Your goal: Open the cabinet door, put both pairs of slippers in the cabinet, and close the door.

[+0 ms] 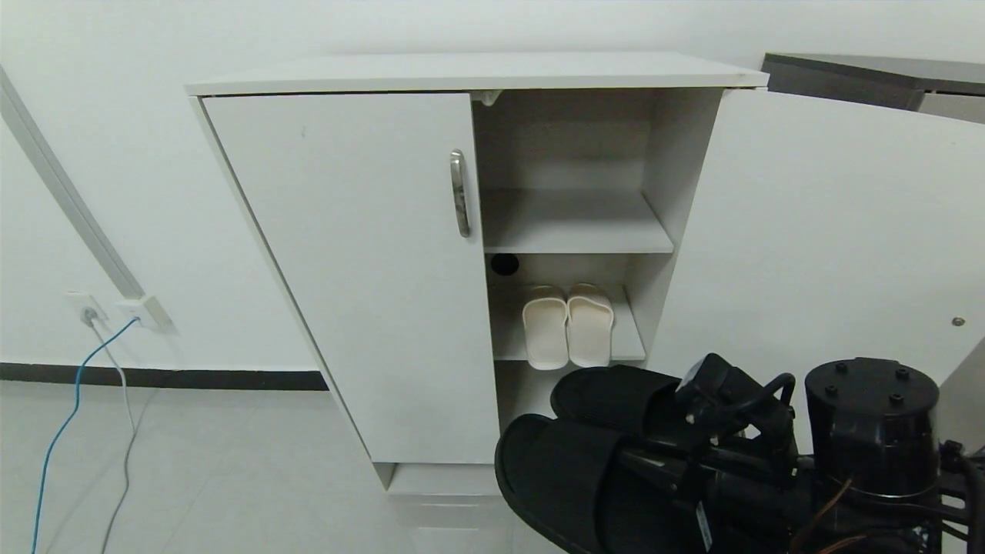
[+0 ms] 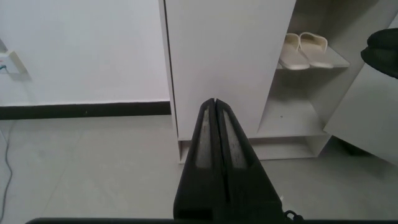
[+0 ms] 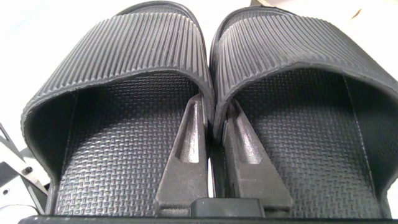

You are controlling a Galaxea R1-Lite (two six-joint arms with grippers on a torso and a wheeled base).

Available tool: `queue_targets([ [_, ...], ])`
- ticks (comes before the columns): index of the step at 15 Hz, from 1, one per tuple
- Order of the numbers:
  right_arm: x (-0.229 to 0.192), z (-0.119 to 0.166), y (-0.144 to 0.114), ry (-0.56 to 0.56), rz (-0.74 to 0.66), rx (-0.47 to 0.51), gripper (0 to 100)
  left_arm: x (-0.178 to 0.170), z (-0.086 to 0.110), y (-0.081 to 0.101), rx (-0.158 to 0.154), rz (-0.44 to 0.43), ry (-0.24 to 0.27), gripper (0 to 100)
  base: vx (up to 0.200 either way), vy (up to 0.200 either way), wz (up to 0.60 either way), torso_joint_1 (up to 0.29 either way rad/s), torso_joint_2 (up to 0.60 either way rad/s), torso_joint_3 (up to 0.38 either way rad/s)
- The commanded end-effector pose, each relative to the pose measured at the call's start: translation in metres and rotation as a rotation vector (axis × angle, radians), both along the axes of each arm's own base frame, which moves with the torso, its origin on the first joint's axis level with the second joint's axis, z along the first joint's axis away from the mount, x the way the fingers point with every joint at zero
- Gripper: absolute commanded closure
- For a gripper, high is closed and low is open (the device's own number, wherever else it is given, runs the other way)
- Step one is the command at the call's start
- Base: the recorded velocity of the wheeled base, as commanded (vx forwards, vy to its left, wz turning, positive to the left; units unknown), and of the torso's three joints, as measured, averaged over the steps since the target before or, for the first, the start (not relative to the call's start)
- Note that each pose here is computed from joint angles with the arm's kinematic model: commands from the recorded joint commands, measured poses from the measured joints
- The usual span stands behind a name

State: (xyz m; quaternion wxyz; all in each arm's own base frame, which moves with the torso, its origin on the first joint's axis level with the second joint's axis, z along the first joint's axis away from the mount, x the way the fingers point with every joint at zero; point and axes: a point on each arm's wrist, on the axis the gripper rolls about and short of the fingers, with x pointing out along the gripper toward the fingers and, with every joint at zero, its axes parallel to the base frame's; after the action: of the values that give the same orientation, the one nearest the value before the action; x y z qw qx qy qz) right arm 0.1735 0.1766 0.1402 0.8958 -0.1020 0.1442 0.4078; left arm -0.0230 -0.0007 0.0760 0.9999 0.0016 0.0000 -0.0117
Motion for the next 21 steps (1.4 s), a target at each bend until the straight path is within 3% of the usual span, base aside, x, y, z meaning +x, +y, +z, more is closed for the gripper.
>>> queue_targets([
  [1, 0.0, -0.001, 0.001, 0.002, 0.005, -0.001, 100, 0.0, 0.0, 0.0, 0.0, 0.0, 0.0, 100, 0.0, 0.0, 0.0, 0.0, 0.0, 0.0],
  [18, 0.004, -0.014, 0.021, -0.011, 0.03, 0.01, 100, 0.0, 0.0, 0.0, 0.001, 0.0, 0.0, 100, 0.0, 0.0, 0.0, 0.0, 0.0, 0.0],
  [20, 0.013, -0.018, 0.04, -0.059, -0.16, -0.006, 100, 0.0, 0.0, 0.0, 0.001, 0.0, 0.002, 100, 0.0, 0.0, 0.0, 0.0, 0.0, 0.0],
  [21, 0.016, -0.016, 0.053, -0.066, -0.256, 0.035, 100, 0.0, 0.0, 0.0, 0.001, 0.0, 0.0, 100, 0.0, 0.0, 0.0, 0.0, 0.0, 0.0],
])
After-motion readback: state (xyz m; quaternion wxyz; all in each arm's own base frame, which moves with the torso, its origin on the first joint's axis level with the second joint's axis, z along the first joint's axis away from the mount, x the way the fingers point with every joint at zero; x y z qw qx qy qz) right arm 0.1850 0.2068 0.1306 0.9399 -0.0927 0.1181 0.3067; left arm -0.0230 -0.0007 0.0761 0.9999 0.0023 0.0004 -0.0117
